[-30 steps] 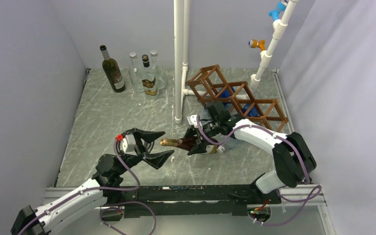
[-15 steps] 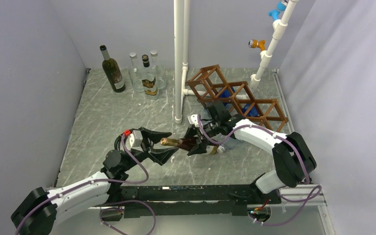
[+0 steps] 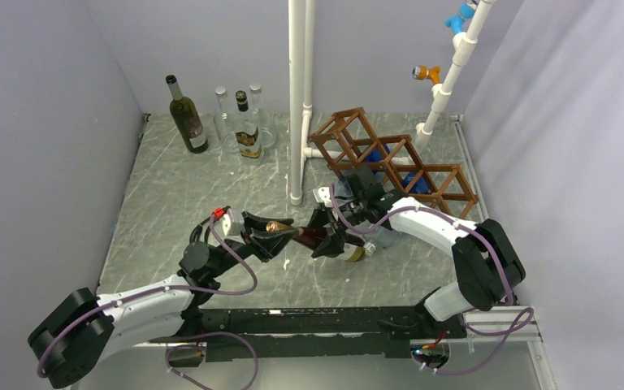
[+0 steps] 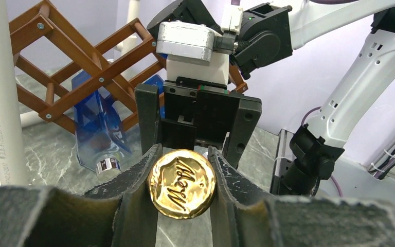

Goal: Take the wine bottle off the wine rack
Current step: Pick up the wine bottle from the wine rack.

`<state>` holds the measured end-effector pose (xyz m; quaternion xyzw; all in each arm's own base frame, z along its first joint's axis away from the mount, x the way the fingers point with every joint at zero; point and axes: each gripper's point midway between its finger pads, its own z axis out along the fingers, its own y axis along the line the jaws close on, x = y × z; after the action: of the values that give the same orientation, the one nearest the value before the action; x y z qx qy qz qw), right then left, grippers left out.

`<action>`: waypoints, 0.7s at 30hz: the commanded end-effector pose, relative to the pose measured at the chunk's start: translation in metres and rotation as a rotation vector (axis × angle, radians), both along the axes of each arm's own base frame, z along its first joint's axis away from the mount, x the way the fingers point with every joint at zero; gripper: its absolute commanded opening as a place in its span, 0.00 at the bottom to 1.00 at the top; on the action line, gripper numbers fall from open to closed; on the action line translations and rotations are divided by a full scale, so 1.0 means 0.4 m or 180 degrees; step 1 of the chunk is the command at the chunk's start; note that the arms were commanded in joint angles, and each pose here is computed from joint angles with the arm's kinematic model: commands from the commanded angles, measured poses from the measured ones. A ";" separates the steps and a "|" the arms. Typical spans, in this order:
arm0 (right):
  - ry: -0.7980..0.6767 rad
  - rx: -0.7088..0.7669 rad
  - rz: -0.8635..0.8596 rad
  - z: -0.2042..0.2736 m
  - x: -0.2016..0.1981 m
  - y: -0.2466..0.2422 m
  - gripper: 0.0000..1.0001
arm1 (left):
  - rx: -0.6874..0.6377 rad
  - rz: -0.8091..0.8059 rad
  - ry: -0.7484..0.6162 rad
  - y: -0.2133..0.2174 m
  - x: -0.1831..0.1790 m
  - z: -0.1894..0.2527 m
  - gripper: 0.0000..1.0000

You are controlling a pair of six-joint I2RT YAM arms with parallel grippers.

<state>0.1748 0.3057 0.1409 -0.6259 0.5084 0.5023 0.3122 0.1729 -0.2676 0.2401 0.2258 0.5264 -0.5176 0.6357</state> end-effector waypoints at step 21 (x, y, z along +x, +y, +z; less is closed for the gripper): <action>0.0032 0.0548 0.0479 0.166 -0.057 0.008 0.99 | 0.0282 0.0506 -0.0128 0.075 0.014 0.159 0.00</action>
<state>0.1596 0.3090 0.1708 -0.6261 0.4635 0.5449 0.3100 0.1702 -0.2512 0.2570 0.2355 0.5822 -0.4658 0.6234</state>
